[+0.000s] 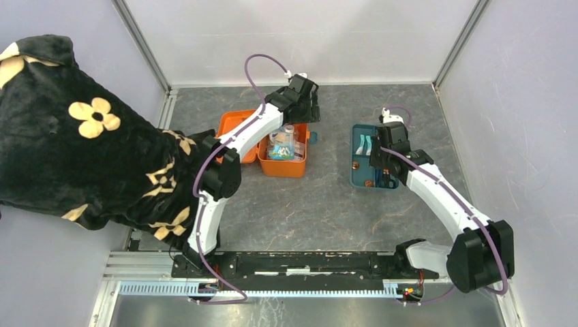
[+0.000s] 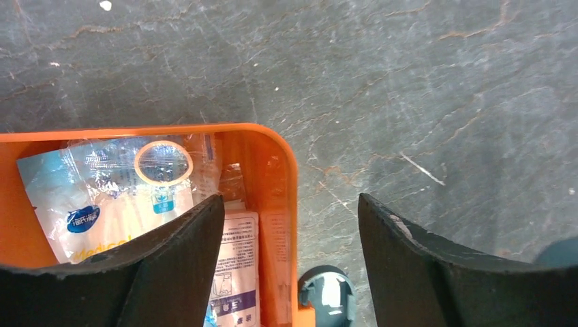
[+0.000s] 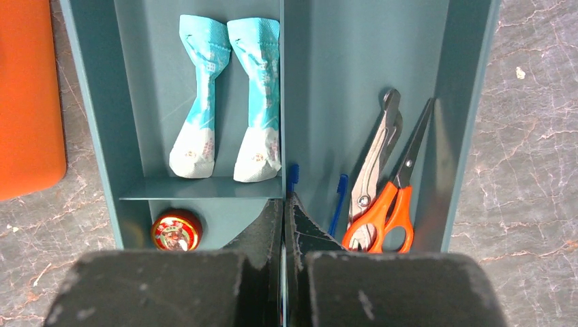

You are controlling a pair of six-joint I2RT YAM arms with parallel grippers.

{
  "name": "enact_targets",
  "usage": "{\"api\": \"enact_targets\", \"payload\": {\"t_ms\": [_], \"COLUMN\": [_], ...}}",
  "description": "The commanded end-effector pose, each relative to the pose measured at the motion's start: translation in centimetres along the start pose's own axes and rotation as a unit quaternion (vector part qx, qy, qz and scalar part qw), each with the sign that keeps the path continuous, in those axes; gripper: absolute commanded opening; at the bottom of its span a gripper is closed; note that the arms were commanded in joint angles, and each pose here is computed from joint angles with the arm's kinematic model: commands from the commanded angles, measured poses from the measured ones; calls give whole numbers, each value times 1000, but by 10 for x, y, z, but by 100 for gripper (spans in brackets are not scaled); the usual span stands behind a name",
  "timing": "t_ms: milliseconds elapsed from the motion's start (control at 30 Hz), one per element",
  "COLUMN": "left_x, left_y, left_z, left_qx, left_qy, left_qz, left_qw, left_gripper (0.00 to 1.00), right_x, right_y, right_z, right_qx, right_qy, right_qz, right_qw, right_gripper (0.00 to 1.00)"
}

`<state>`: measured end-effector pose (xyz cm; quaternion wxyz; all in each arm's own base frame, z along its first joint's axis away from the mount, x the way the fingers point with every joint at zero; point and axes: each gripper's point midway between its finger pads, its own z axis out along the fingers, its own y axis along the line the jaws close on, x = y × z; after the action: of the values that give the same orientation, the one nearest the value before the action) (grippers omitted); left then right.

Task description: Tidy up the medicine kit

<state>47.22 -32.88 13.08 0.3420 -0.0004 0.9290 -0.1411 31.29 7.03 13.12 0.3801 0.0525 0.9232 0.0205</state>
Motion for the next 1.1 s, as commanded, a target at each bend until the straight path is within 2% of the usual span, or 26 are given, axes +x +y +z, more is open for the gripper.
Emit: {"api": "enact_targets", "payload": {"t_ms": [0, 200, 300, 433, 700, 867, 1067], "left_x": [-69, -91, -93, -85, -52, -21, 29], "left_y": [-36, -34, -20, 17, 107, 134, 127], "left_z": [-71, -136, -160, -197, -259, -271, -244], "left_qx": [73, 98, 83, 33, -88, -100, -34], "left_qy": [-99, -156, -177, -204, -252, -241, -187], "left_qz": [-12, 9, 22, 35, 33, 27, -7], "left_qw": [992, 983, 981, 978, 963, 965, 982], "left_gripper": [80, 95, 98, 99, 100, 100, 100], "right_x": [-21, -18, -23, -38, -81, -91, -100], "right_y": [4, 11, 18, 39, 107, 161, 210], "right_z": [-2, 8, 9, 8, -5, -6, 3], "right_qx": [1, -2, -9, -34, -67, -109, -149], "right_qy": [-8, 35, 54, 71, 46, 43, 36], "right_qz": [0, -20, -17, -15, -14, 5, 39], "right_qw": [1000, 999, 998, 997, 997, 993, 987], "right_gripper": [0, 0, 0, 0, 0, 0, 0]}}
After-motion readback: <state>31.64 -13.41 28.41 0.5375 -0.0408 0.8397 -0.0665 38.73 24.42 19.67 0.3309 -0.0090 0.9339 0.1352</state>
